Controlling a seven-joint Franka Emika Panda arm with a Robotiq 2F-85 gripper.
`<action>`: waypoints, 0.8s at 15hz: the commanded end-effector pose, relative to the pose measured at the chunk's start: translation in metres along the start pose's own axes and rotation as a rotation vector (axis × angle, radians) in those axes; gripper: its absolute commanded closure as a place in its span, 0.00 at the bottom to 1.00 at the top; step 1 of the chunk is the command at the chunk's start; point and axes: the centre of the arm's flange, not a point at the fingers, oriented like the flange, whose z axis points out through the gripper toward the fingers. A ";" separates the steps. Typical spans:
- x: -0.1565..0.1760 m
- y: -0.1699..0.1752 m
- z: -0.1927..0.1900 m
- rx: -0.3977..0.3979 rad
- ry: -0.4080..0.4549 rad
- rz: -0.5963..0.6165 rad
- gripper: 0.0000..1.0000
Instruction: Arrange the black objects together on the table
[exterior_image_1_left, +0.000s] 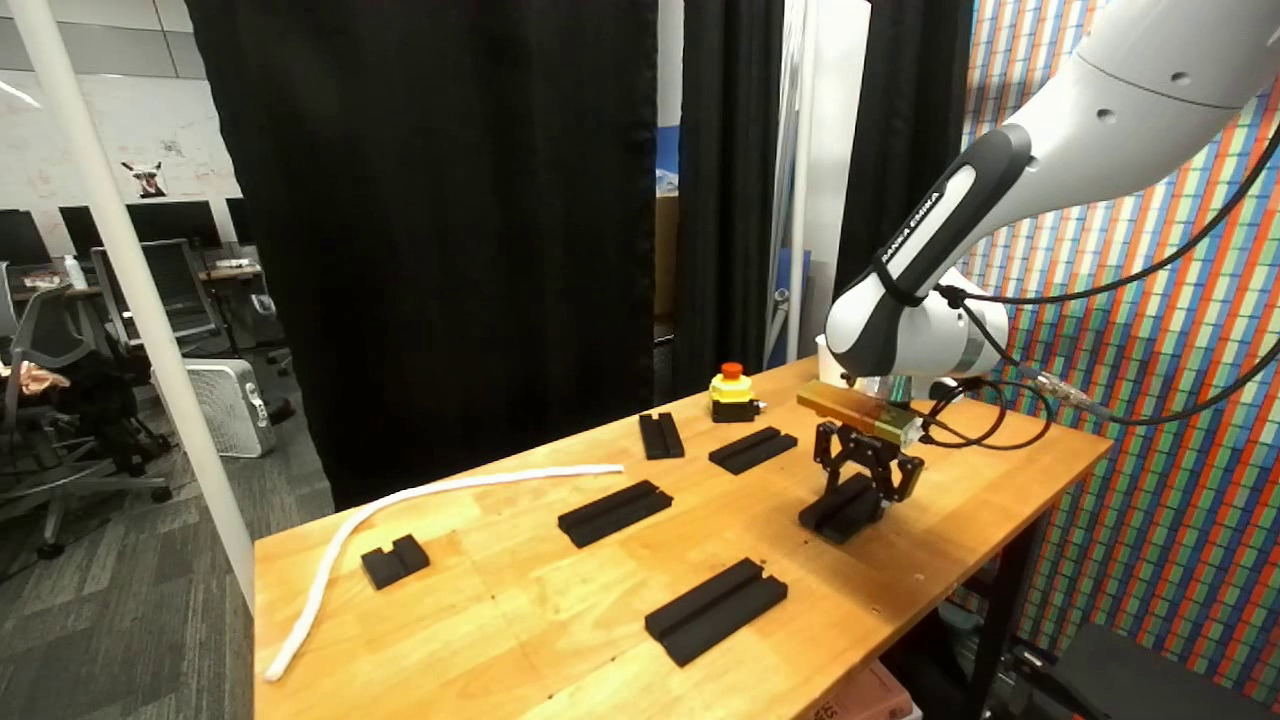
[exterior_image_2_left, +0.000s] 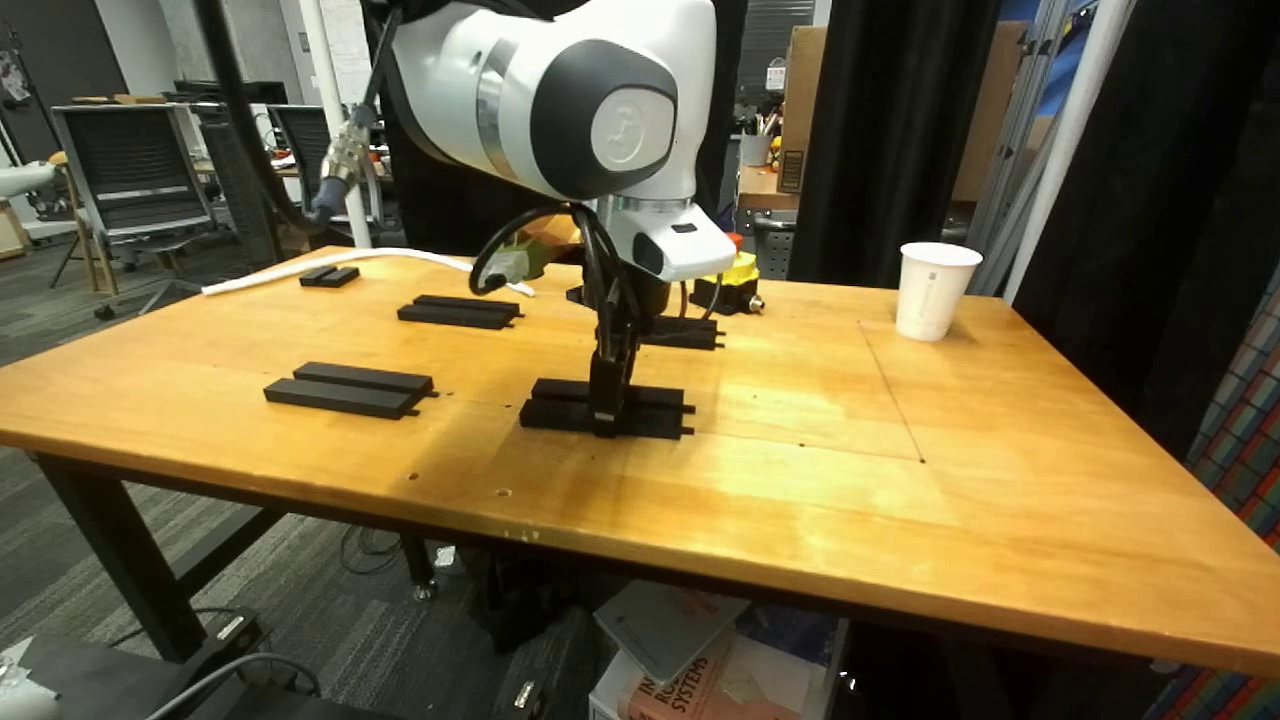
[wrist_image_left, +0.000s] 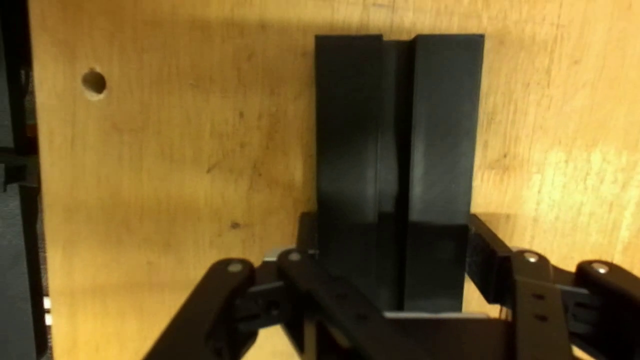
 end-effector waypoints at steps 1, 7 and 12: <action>-0.026 -0.011 -0.009 -0.031 -0.039 -0.023 0.55; -0.076 -0.029 -0.003 -0.015 -0.085 -0.052 0.55; -0.098 -0.030 0.003 -0.008 -0.123 -0.028 0.55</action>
